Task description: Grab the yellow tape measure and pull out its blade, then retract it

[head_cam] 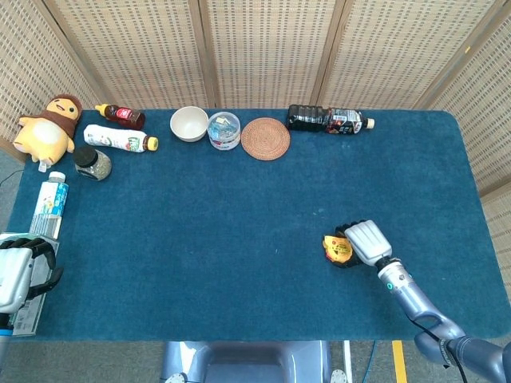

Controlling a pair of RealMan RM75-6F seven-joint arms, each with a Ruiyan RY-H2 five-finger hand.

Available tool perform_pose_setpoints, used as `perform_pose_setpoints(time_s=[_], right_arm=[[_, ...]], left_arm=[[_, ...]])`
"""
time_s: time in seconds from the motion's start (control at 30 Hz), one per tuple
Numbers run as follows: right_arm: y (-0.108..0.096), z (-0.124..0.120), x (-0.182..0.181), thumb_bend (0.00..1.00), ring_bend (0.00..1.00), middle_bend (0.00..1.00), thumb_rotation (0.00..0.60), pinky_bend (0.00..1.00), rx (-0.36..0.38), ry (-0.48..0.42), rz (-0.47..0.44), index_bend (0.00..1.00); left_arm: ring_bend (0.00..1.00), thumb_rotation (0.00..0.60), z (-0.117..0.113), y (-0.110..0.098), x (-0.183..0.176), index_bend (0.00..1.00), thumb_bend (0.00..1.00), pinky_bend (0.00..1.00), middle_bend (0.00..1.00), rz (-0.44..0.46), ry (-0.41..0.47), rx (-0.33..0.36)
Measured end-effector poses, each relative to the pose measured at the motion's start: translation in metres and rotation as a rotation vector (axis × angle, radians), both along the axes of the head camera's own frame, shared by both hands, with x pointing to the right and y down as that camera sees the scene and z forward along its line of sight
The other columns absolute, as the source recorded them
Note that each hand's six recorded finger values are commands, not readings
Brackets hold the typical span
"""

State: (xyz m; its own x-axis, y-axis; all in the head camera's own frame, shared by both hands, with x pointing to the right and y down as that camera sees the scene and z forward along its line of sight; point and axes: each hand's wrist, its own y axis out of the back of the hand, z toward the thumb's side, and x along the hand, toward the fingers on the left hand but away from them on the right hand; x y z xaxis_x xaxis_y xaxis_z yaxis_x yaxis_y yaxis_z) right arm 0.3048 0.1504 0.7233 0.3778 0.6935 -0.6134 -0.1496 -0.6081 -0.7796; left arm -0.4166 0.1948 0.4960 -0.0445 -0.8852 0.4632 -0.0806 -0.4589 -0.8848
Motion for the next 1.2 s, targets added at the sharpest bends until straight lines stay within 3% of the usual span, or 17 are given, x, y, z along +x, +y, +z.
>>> perform_pose_setpoints(time_s=[0.47, 0.77, 1.2], right_arm=[[-0.003, -0.005, -0.006, 0.19, 0.60, 0.60, 0.424, 0.61, -0.015, -0.066, 0.049, 0.57], [-0.012, -0.025, -0.017, 0.19, 0.61, 0.60, 0.429, 0.62, -0.002, -0.119, 0.060, 0.57], [-0.015, -0.069, -0.043, 0.19, 0.60, 0.60, 0.427, 0.62, 0.016, -0.200, 0.072, 0.57]], left_arm=[[0.40, 0.600, 0.002, 0.000, 0.002, 0.64, 0.27, 0.37, 0.52, 0.008, 0.003, -0.010], [0.40, 0.600, 0.014, -0.005, 0.018, 0.64, 0.27, 0.37, 0.52, 0.057, 0.032, -0.061], [0.40, 0.600, 0.041, -0.043, 0.074, 0.64, 0.27, 0.42, 0.52, 0.202, 0.152, -0.119]])
